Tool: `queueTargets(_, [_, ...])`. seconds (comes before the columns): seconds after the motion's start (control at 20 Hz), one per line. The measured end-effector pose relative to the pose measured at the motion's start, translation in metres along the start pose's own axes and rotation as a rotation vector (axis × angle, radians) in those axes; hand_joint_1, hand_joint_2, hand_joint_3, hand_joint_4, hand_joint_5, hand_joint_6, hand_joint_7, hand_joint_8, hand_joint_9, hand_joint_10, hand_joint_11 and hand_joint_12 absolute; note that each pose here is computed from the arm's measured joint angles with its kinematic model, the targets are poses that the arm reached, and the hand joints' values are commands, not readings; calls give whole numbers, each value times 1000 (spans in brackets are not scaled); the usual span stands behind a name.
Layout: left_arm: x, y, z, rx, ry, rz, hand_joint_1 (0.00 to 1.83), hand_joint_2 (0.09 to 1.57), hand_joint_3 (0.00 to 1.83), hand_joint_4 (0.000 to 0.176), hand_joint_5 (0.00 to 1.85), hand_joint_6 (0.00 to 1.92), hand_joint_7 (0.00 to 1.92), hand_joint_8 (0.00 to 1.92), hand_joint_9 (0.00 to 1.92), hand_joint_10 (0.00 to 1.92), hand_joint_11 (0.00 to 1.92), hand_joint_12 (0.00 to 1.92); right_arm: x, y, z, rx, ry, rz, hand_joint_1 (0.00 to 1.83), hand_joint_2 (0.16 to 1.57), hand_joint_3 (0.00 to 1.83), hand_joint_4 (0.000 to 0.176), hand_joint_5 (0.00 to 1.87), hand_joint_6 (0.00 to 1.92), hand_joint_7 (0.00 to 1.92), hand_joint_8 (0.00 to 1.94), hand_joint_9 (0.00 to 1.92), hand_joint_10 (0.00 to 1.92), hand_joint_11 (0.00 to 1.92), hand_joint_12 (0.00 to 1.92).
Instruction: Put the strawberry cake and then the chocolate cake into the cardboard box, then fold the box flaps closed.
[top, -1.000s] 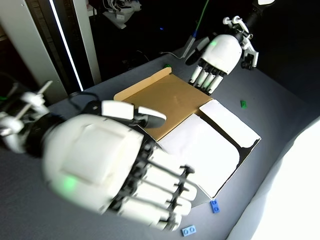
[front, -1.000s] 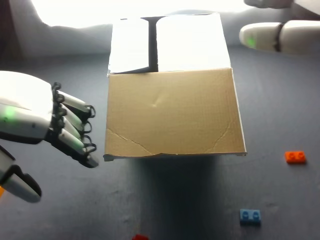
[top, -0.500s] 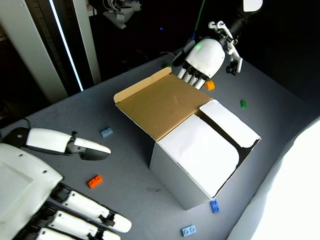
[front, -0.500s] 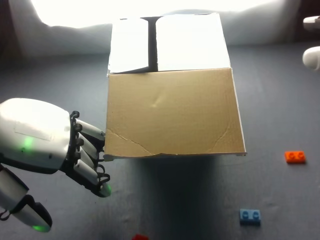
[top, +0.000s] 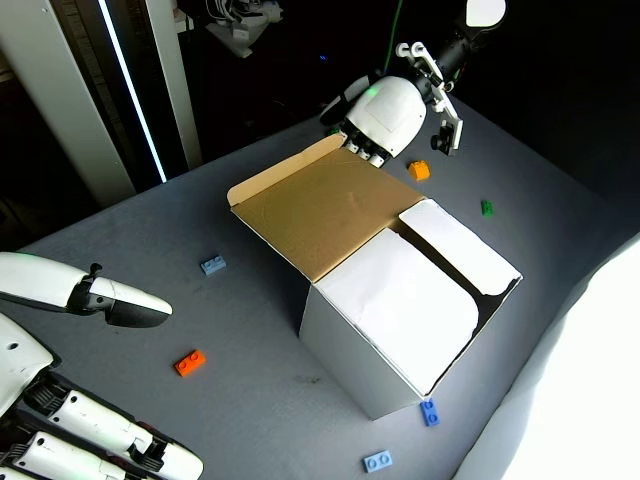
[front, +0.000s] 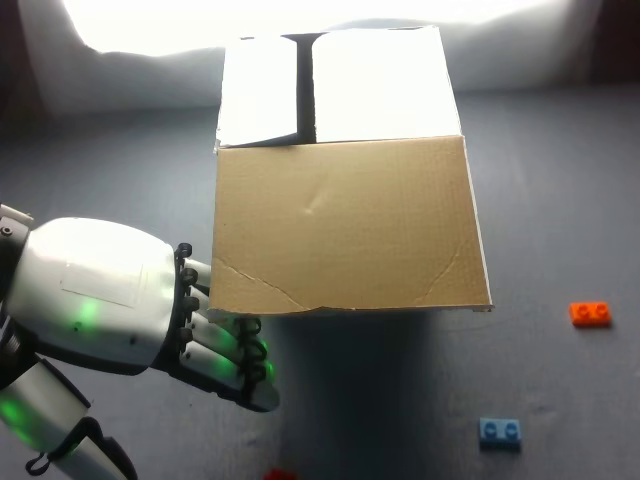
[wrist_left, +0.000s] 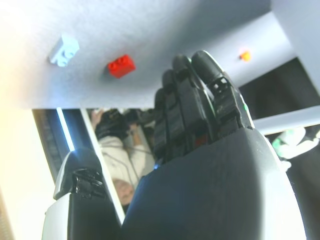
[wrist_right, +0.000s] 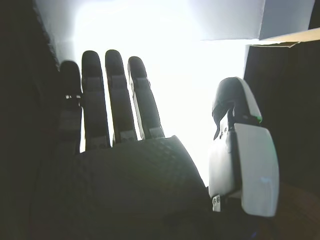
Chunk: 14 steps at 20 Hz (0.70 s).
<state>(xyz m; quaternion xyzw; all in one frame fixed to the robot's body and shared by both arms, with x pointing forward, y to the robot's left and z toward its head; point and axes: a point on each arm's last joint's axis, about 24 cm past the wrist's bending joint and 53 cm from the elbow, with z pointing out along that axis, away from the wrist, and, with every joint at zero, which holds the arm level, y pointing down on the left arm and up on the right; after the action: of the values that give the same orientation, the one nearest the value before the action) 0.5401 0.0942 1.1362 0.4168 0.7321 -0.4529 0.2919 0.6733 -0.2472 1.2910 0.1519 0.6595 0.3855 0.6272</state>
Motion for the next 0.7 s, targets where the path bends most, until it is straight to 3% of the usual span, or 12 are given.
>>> queueTargets(0.3, [-21,6,-12,-13,-52,-20,191,1156,0,0,239,6,300,0,304,0,0,831,3,3,-1,-5,6,2,0,1145,0,0,315,4,388,2,394,3,0,945])
queueTargets(0.7, [-98,2,-52,-1,-219,1,176,1159,0,13,232,0,260,0,273,0,0,816,8,3,-1,-2,24,1,0,1148,0,0,298,0,374,0,377,0,0,905])
